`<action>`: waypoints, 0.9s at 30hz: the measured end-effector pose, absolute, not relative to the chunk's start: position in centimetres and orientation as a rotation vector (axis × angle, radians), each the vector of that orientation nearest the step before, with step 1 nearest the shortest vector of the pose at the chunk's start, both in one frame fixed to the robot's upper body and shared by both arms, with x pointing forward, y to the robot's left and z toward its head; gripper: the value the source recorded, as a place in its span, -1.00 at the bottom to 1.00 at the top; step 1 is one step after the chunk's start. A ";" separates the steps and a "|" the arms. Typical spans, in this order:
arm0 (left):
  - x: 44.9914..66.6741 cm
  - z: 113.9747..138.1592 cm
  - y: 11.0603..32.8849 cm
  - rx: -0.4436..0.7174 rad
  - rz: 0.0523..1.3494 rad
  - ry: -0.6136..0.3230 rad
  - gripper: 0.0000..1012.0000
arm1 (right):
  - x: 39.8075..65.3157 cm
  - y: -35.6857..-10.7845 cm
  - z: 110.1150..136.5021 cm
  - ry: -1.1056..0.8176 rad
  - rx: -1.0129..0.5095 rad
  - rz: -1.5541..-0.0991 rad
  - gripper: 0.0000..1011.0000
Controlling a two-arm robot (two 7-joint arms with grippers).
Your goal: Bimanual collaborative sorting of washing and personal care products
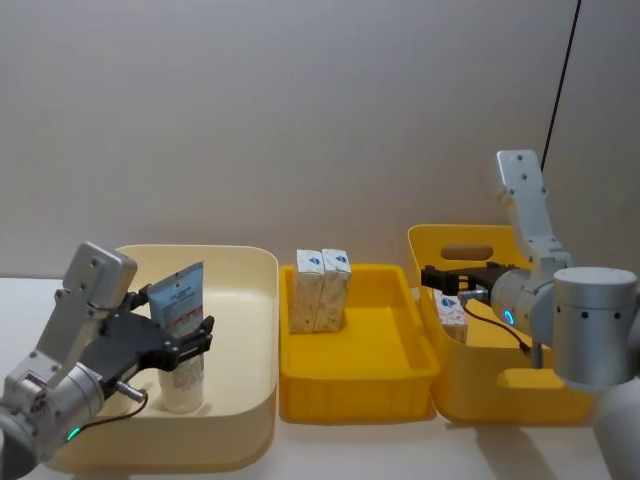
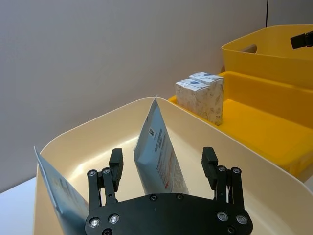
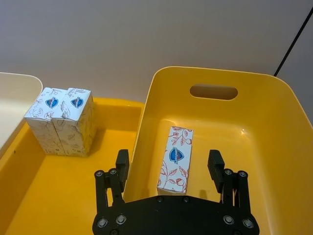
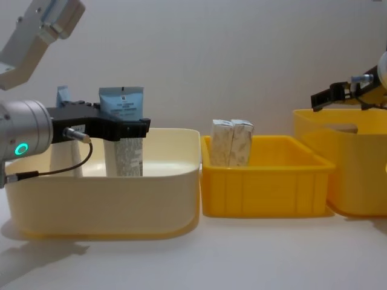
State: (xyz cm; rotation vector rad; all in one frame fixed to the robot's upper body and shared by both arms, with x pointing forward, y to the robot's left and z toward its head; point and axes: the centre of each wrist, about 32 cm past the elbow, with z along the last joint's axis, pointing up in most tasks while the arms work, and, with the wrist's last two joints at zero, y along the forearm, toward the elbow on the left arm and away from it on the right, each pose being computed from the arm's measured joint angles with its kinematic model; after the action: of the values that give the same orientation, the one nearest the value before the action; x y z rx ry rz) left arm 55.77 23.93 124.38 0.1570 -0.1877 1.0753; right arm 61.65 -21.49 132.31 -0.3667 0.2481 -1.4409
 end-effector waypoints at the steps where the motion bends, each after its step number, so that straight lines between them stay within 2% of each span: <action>1: 55.8 124.4 23.9 0.157 1.074 -0.189 0.98 | 61.7 -21.5 132.3 0.248 -0.367 -1.441 0.98; 17: 56.7 124.4 23.1 0.163 1.052 -0.215 0.98 | 61.7 -21.5 132.3 0.248 -0.367 -1.441 0.98; 23: 56.9 124.4 23.0 0.165 1.048 -0.220 0.78 | 61.7 -21.5 132.3 0.248 -0.367 -1.441 0.98; 27: 56.9 124.4 22.9 0.166 1.047 -0.221 0.49 | 61.7 -21.5 132.3 0.248 -0.367 -1.441 0.98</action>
State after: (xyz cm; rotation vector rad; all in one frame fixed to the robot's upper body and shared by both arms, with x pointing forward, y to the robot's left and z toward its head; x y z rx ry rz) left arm 56.93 22.93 124.43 0.1662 -0.2213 1.0467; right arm 61.65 -21.49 132.31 -0.3667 0.2481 -1.4409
